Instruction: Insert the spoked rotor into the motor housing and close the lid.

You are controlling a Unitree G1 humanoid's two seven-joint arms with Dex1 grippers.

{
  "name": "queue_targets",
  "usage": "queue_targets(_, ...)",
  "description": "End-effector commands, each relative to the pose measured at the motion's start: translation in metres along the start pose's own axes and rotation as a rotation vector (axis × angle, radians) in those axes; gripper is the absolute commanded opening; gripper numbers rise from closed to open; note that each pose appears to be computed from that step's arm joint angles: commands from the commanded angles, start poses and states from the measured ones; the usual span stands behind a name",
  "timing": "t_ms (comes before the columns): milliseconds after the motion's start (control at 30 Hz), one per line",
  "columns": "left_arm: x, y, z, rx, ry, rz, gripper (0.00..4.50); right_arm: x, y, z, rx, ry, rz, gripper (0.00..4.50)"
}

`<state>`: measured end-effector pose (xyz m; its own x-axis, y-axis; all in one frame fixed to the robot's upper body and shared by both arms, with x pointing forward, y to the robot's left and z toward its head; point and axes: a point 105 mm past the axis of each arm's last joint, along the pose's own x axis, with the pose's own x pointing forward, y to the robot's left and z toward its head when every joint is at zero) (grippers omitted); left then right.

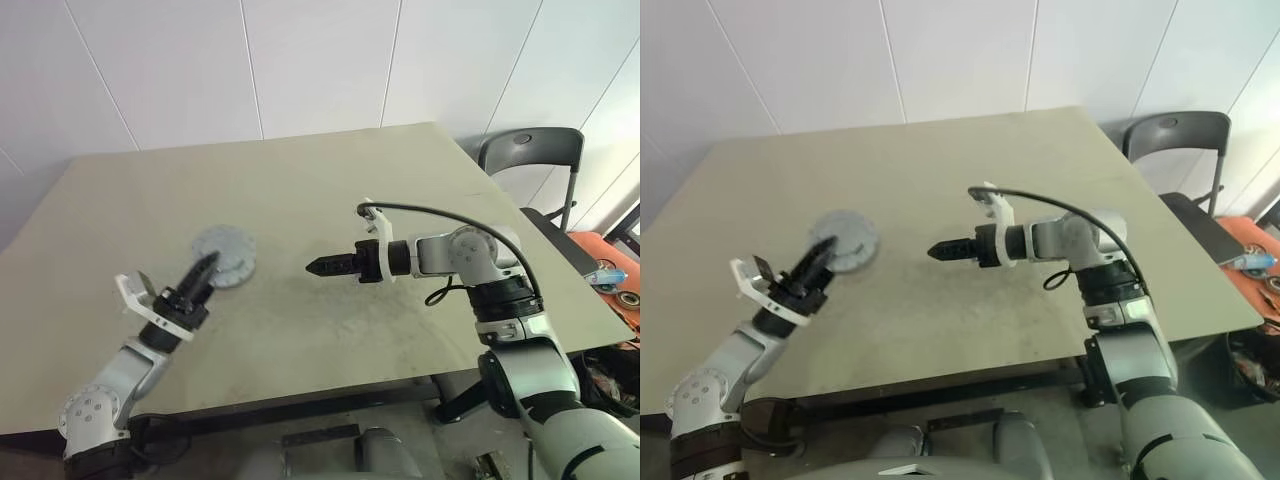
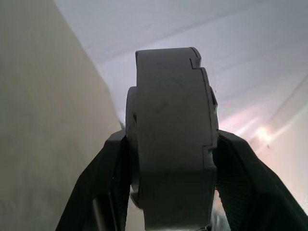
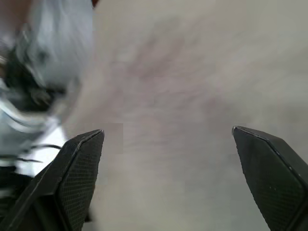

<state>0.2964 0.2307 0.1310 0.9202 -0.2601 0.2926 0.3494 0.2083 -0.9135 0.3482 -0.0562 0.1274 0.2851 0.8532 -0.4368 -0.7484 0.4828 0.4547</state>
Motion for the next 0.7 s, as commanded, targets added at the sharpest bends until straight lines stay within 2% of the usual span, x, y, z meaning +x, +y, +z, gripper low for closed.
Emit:
queue_targets(33, 0.006, -0.006, 0.039, 0.023, -0.208, 0.044, 2.12, -0.001, 0.014, 0.018, -0.221, -0.021, 0.048, 4.5)
queue_targets(100, 0.005, 0.012, 0.066, 0.01, -0.382, 0.188, 2.12, 0.0, 0.017, 0.022, -0.256, -0.02, 0.069, 4.5)
queue_targets(167, 0.0, 0.031, 0.083, 0.016, -0.5, 0.336, 2.12, 0.0, 0.019, 0.026, -0.272, -0.021, 0.073, 4.5)
queue_targets(367, -0.005, 0.042, 0.094, -0.098, -0.661, 0.444, 2.12, -0.002, 0.019, 0.028, -0.337, -0.023, 0.073, 4.5)
queue_targets(433, -0.006, 0.047, 0.094, -0.143, -0.692, 0.486, 2.12, -0.004, 0.019, 0.028, -0.427, -0.029, 0.064, 4.5)
queue_targets(633, 0.003, 0.045, 0.084, -0.176, -0.635, 0.486, 2.12, -0.008, 0.025, 0.024, -0.593, -0.099, 0.114, 4.5)
queue_targets(700, 0.003, 0.046, 0.081, -0.179, -0.626, 0.501, 2.12, -0.007, 0.02, 0.019, -0.649, -0.085, 0.093, 4.5)
